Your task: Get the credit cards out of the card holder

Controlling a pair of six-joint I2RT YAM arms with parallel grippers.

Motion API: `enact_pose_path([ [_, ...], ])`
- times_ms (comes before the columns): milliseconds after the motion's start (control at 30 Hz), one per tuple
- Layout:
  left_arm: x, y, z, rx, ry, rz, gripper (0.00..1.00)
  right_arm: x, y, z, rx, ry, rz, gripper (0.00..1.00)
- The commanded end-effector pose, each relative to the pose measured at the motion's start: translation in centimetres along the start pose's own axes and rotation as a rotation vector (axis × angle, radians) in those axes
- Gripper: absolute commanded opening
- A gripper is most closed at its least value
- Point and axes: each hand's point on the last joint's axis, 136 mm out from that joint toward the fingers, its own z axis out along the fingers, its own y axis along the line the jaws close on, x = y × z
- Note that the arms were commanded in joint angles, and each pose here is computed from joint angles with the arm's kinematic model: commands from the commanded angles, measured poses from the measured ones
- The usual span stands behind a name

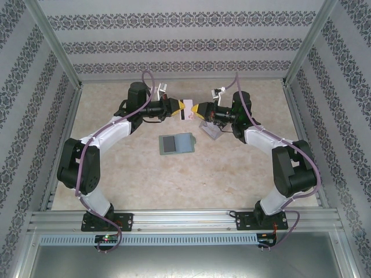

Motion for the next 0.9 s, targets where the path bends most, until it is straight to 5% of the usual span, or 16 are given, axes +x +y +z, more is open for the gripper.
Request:
enact_pose_path([
  [0, -0.6, -0.9, -0.5, 0.021, -0.041, 0.007, 0.00, -0.7, 2.6, 0.0, -0.064, -0.037, -0.084, 0.23],
  [233, -1.0, -1.1, -0.9, 0.020, -0.079, -0.020, 0.00, -0.2, 3.3, 1.3, -0.093, -0.045, -0.057, 0.30],
  [700, -0.8, 0.4, -0.6, -0.013, -0.079, -0.062, 0.00, -0.5, 3.0, 2.1, -0.106, -0.026, -0.035, 0.15],
  [867, -0.6, 1.3, -0.5, -0.040, -0.072, -0.079, 0.02, -0.7, 2.5, 2.3, -0.093, -0.020, -0.039, 0.03],
])
